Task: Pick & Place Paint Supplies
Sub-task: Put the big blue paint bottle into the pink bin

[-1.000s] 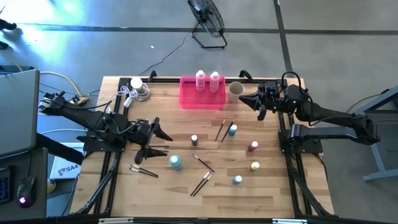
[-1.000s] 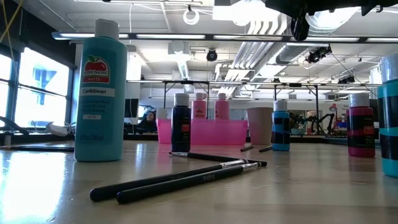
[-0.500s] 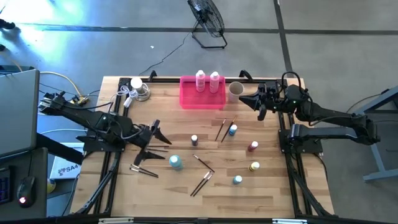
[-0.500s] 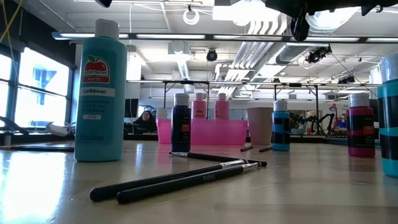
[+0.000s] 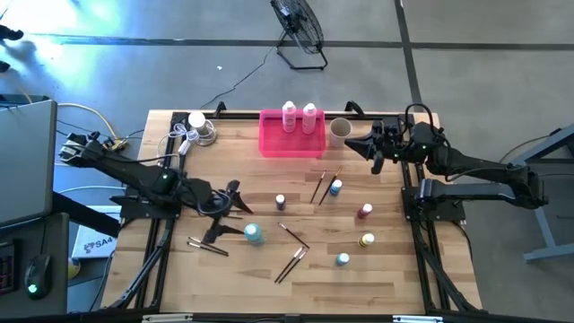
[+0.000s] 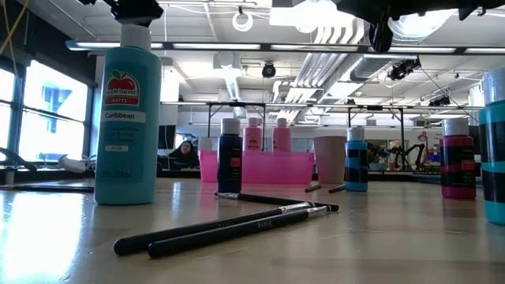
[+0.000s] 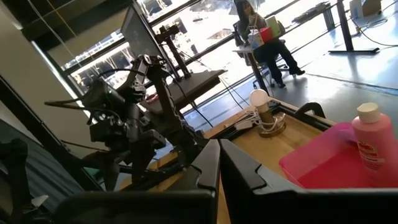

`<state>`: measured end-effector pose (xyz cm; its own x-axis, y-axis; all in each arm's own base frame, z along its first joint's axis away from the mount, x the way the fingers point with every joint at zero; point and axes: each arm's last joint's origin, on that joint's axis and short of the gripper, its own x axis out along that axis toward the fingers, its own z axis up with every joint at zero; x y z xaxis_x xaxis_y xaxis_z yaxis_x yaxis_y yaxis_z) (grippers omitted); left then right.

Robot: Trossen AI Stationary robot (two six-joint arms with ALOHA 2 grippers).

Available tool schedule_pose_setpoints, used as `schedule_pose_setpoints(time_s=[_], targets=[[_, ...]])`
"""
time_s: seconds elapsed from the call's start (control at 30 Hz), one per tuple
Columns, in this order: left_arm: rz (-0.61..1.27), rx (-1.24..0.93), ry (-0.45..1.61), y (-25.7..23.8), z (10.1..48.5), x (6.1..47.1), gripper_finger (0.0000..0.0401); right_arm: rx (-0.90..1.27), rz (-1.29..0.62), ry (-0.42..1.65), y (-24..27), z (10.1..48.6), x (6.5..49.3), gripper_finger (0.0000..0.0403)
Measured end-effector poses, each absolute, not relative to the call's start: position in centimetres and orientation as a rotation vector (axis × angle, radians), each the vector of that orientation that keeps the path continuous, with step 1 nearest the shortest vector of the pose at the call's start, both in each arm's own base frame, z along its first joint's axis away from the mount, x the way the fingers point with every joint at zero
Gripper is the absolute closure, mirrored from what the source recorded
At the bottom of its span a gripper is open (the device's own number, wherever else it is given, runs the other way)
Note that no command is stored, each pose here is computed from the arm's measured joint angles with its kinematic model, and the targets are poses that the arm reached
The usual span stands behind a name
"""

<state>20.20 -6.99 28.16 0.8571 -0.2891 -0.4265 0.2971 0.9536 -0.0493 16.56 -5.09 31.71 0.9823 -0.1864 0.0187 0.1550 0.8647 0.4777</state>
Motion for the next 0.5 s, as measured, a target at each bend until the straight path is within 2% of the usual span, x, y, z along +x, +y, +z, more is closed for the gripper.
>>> schedule_pose_setpoints(time_s=[0.5], targets=[[-0.366,-0.013,0.535,-7.8,26.2,22.0,0.0108,0.498,-0.183,-0.049,-5.1,31.6,16.6,0.0398]])
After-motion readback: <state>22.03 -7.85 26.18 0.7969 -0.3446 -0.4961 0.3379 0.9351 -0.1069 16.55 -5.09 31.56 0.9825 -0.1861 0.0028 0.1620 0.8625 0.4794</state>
